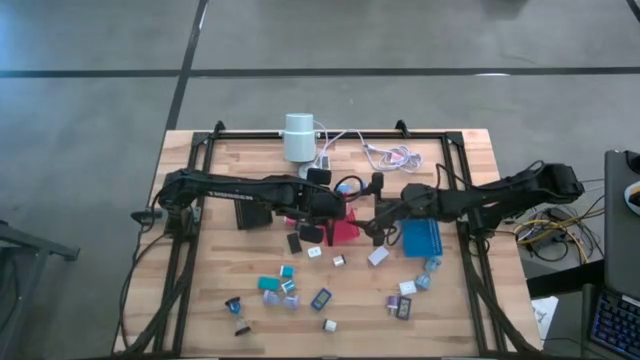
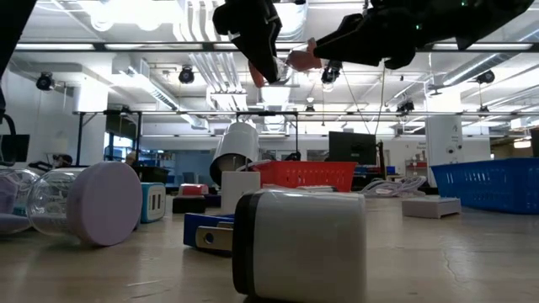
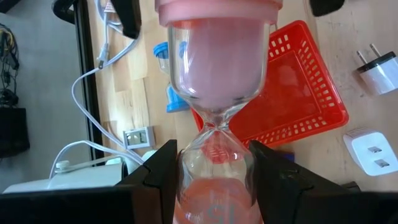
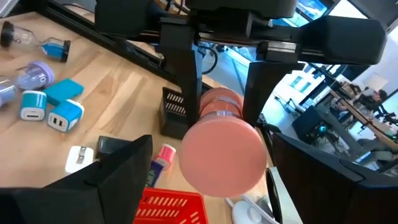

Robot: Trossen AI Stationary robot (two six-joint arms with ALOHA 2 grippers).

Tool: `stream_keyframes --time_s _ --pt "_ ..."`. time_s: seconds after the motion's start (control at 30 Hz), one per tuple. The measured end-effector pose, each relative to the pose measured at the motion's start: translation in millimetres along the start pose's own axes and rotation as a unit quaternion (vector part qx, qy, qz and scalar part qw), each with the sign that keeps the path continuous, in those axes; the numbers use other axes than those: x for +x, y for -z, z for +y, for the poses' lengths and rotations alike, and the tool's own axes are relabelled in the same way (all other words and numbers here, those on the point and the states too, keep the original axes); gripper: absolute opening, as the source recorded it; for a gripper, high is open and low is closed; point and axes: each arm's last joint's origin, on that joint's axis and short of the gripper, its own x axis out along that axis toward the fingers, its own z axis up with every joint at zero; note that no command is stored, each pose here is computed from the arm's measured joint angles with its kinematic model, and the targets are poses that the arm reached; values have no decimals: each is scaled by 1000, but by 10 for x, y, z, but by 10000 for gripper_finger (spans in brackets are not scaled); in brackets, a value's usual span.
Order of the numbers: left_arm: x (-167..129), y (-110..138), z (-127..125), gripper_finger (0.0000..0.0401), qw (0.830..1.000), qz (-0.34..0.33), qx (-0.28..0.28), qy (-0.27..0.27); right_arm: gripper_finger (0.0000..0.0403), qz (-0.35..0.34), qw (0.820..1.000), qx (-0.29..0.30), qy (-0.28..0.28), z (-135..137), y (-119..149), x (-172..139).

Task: Pick & Place Office items
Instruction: Put the pink hourglass into the blue bin

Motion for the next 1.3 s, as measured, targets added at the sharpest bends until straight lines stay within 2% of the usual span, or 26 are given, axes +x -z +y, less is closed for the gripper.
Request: stream_keyframes --time_s 0.23,0.83,1.3 --pt "2 -2 0 152 1000 -1 0 0 313 -3 1000 2 2 -6 -5 1" --pt "2 -10 1 152 1000 -5 11 -1 250 0 1000 14 0 -1 5 0" --pt "2 -37 11 152 1000 -18 18 -6 237 8 1000 27 14 -7 11 0"
